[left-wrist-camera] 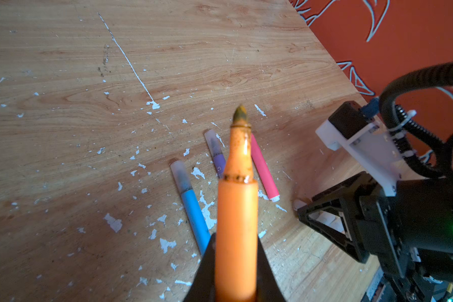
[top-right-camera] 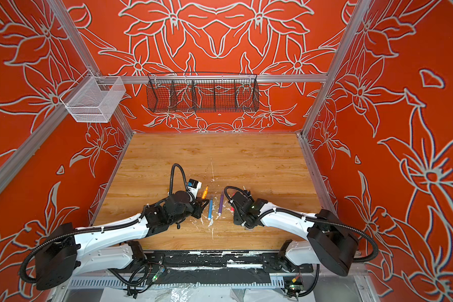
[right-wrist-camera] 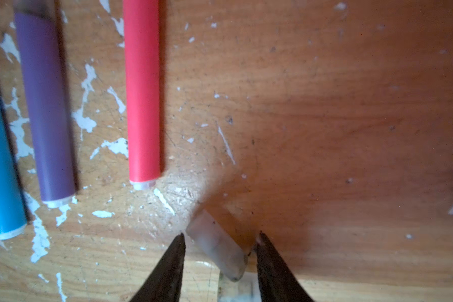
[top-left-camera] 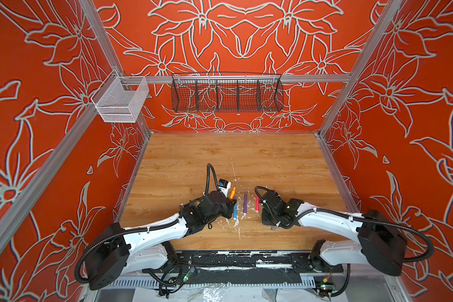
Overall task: Insert the pens into the pen caps
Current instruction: 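Hold the orange marker upright while the right gripper grasps a translucent cap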
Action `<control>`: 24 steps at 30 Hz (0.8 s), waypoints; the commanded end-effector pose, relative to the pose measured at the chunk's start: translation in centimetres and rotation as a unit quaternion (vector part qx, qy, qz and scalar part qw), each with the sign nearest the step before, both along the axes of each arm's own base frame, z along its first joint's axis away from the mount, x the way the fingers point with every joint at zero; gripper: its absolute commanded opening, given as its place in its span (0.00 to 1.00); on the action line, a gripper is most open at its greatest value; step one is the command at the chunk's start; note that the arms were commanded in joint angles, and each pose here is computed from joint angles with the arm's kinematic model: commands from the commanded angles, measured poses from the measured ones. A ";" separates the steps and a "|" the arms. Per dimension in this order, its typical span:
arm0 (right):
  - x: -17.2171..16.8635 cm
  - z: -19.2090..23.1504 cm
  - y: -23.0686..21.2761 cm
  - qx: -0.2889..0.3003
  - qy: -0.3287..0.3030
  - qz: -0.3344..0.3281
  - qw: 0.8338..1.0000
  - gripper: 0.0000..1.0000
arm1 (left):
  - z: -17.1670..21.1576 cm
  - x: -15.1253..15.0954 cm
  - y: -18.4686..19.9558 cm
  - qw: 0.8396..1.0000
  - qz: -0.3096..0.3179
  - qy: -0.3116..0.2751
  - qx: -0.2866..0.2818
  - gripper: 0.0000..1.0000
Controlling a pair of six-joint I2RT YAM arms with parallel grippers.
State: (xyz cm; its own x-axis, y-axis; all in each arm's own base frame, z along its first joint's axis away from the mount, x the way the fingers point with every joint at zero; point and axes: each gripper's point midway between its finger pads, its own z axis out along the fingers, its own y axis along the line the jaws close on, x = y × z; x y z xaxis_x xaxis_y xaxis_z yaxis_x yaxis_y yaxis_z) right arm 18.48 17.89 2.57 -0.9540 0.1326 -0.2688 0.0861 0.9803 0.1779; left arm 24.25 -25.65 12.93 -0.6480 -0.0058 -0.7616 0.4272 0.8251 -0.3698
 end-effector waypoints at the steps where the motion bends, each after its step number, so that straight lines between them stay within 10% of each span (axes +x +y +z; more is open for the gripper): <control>1: 0.7 0.5 -0.2 -0.021 -0.012 0.003 1.000 0.46 | 1.0 0.4 0.0 1.000 0.002 -0.018 -0.005 0.00; 18: -0.2 -1.8 -0.5 -0.100 0.052 0.072 0.991 0.29 | 1.8 0.1 0.3 1.000 0.001 -0.024 -0.009 0.00; 24: -1.0 -1.6 -0.5 -0.087 0.052 0.083 0.991 0.39 | 2.2 0.1 0.3 1.000 0.001 -0.026 -0.008 0.00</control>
State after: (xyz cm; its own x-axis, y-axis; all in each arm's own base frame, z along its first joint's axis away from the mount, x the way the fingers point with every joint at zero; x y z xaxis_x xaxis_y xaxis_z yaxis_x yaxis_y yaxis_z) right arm 19.43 18.79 2.01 -0.9707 -0.0380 -0.2374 -0.0496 0.9978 0.0433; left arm 24.15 -25.44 14.20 -0.6265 -0.0203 -0.7791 0.4388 0.8169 -0.3742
